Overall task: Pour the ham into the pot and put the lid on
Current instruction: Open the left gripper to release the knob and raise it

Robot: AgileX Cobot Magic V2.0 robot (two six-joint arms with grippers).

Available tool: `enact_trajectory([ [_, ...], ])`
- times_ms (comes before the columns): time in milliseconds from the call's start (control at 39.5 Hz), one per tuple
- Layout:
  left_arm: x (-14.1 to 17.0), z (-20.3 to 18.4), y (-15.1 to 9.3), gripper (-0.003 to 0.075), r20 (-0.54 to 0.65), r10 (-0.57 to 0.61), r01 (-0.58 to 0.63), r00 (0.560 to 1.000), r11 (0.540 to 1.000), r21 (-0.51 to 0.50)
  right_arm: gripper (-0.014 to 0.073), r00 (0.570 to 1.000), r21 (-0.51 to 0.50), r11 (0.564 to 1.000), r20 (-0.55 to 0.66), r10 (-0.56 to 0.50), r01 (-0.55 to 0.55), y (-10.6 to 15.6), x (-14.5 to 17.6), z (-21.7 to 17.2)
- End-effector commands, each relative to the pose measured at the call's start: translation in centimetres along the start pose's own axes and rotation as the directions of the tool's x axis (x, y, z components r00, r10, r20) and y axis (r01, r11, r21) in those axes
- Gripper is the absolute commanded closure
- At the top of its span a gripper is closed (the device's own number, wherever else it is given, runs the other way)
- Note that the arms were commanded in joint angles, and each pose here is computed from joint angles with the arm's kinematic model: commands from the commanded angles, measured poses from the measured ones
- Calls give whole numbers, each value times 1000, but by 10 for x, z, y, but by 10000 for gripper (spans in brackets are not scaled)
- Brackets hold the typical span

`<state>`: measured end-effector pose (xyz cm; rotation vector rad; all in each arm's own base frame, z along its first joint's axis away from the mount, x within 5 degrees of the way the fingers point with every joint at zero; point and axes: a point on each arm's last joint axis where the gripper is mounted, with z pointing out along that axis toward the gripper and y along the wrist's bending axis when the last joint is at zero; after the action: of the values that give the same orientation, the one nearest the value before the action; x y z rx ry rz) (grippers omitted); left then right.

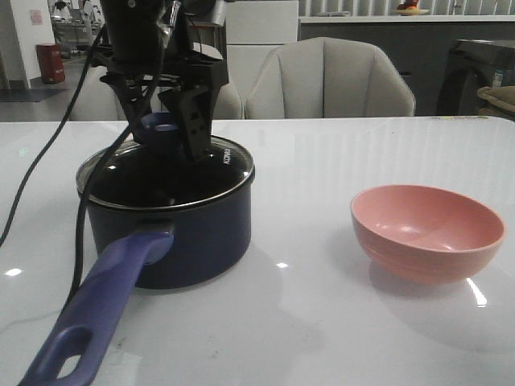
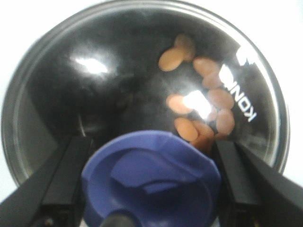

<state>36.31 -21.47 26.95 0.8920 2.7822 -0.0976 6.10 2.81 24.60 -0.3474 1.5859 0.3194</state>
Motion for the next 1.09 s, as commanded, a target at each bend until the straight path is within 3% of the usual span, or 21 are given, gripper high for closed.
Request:
enact_trajectory([
  [0, 2, -23, -5, 605, 9, 4, -4, 1000, 1000, 14, 435, 995, 21, 1000, 100, -17, 15, -2, -16, -1],
  [202, -1, -29, -5, 593, 32, 0, -1, 999, 1000, 24, 435, 995, 21, 1000, 100, -17, 15, -2, -16, -1],
  [480, -3, -32, -6, 354, 46, 0, -1, 999, 1000, 25, 435, 995, 21, 1000, 100, -17, 15, -2, -16, -1],
  [759, -3, -33, -6, 288, 48, 0, -1, 999, 1000, 25, 435, 995, 21, 1000, 100, -17, 15, -2, -16, -1],
  [961, -2, -36, -6, 118, 54, -3, 2, 999, 1000, 28, 435, 995, 21, 1000, 100, -17, 15, -2, -16, -1],
  [1062, -2, -38, -6, 101, 60, -8, 6, 998, 1000, 28, 435, 995, 21, 1000, 100, -17, 15, -2, -16, -1],
])
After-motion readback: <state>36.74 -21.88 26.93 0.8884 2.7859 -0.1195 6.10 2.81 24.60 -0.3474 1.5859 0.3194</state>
